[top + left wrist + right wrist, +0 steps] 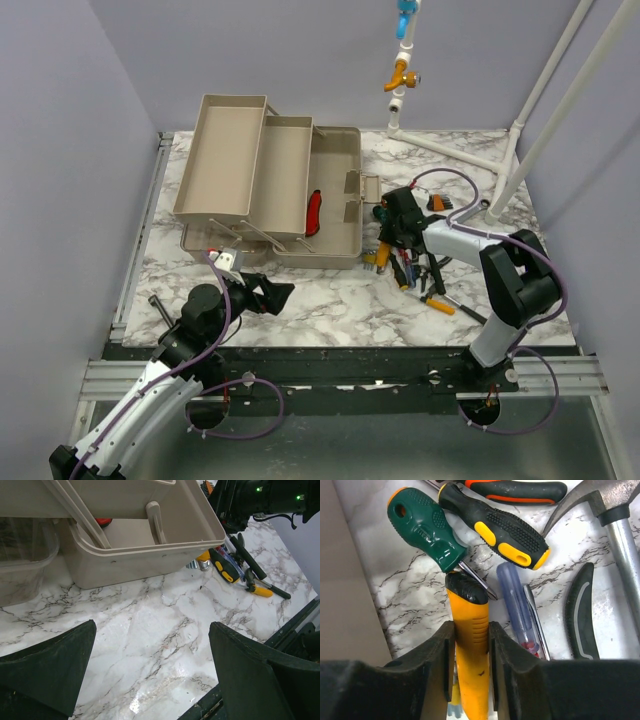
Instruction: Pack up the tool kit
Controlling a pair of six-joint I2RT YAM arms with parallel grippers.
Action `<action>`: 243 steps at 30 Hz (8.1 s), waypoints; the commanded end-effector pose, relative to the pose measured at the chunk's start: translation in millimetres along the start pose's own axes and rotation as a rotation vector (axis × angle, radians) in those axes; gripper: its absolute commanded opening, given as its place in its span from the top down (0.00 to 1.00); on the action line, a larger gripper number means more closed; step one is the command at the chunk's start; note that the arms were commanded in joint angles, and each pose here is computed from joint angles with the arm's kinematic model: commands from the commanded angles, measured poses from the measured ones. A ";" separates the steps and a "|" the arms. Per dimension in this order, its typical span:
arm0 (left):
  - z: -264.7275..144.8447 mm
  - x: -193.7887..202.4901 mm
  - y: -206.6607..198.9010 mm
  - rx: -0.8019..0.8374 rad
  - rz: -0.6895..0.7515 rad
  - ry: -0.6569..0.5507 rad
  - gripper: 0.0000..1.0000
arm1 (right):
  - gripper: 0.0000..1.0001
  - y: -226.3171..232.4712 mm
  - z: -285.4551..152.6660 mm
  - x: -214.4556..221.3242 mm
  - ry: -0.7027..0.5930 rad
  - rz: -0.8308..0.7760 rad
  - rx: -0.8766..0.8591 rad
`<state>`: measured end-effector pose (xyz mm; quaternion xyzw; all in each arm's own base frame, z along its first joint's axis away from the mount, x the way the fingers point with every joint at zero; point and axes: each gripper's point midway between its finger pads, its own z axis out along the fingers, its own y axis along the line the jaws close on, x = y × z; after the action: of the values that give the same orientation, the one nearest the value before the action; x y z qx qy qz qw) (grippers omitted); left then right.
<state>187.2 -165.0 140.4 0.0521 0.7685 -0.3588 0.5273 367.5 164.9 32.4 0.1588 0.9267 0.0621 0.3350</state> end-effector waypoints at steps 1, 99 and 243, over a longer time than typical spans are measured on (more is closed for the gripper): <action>1.5 2.4 -2.0 0.016 -0.003 0.001 0.01 | 0.73 6.3 4.2 -3.8 0.003 0.018 -0.018; -2.2 19.0 -57.9 0.255 0.076 0.080 0.02 | 0.44 20.5 -116.6 -53.3 -0.121 -0.266 -0.064; 110.8 -228.8 136.2 -0.845 0.287 0.483 0.68 | 0.22 -82.9 -117.5 -4.8 -0.069 0.001 0.208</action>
<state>439.0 -52.9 247.4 0.0266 0.9255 0.1134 0.3605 267.3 101.8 121.1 0.1508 0.9232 -0.0153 0.3530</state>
